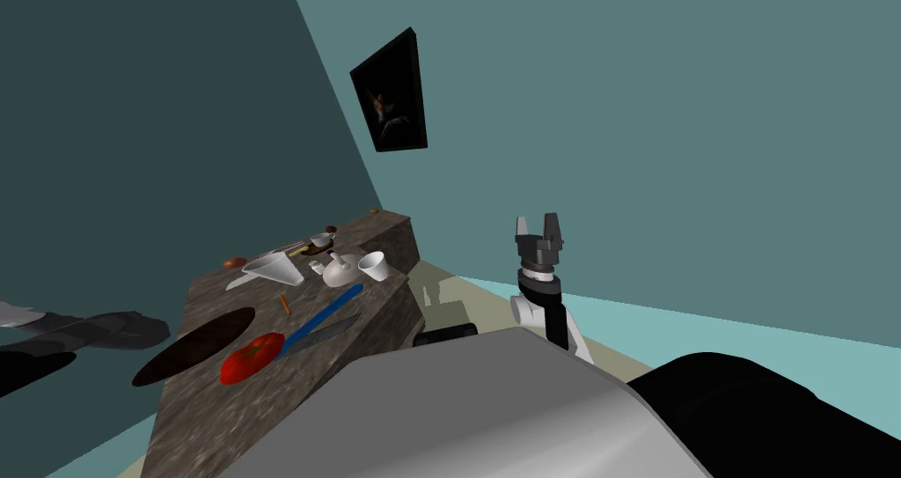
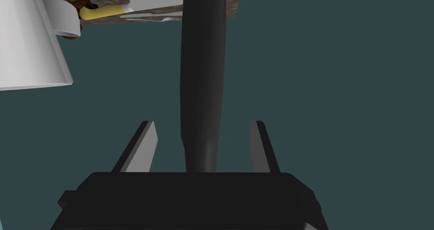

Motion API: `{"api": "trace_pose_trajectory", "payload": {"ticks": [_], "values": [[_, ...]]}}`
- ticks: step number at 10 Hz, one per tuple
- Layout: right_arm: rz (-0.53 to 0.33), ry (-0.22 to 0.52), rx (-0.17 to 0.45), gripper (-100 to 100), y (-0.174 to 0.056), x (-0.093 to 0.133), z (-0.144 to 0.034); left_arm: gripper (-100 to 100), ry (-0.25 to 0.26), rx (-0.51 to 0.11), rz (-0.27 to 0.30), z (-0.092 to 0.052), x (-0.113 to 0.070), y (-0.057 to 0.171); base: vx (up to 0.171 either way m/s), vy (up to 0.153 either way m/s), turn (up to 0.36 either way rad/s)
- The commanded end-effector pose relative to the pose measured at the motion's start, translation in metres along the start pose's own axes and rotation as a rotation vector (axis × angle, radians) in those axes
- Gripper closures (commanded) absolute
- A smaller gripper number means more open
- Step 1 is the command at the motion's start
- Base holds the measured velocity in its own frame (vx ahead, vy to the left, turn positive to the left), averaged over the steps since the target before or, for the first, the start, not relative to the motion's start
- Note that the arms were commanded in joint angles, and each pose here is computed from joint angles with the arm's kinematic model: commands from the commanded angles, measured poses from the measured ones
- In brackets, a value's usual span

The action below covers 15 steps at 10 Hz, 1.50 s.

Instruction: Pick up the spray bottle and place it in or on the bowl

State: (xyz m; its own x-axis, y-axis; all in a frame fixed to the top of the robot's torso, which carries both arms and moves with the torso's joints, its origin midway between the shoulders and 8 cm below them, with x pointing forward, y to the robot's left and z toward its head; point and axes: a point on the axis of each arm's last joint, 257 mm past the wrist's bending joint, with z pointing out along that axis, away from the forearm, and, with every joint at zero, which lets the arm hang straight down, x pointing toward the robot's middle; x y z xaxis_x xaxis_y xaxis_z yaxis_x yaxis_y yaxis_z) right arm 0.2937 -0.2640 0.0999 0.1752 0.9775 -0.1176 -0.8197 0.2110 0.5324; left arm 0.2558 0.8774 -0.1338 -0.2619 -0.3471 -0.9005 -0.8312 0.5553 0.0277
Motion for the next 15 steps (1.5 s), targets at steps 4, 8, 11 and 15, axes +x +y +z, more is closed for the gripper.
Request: {"api": "trace_pose_trajectory", "payload": {"ticks": [4, 8, 11, 15], "values": [[0.0, 0.0, 0.0, 0, 0.0, 0.0, 0.0, -100, 0.0, 0.0, 0.0, 0.0, 0.0, 0.0, 0.0, 0.0, 0.0], [0.0, 0.0, 0.0, 0, 0.0, 0.0, 0.0, -100, -0.012, 0.02, 0.01, -0.007, -0.026, -0.018, 0.004, -0.007, 0.035], [0.0, 0.0, 0.0, 0, 0.0, 0.0, 0.0, -100, -0.017, 0.033, 0.018, -0.012, -0.041, -0.031, 0.005, -0.007, 0.033], [0.0, 0.0, 0.0, 0, 0.0, 0.0, 0.0, -100, -0.02, 0.045, 0.027, -0.018, -0.055, -0.044, 0.003, -0.006, 0.032]]}}
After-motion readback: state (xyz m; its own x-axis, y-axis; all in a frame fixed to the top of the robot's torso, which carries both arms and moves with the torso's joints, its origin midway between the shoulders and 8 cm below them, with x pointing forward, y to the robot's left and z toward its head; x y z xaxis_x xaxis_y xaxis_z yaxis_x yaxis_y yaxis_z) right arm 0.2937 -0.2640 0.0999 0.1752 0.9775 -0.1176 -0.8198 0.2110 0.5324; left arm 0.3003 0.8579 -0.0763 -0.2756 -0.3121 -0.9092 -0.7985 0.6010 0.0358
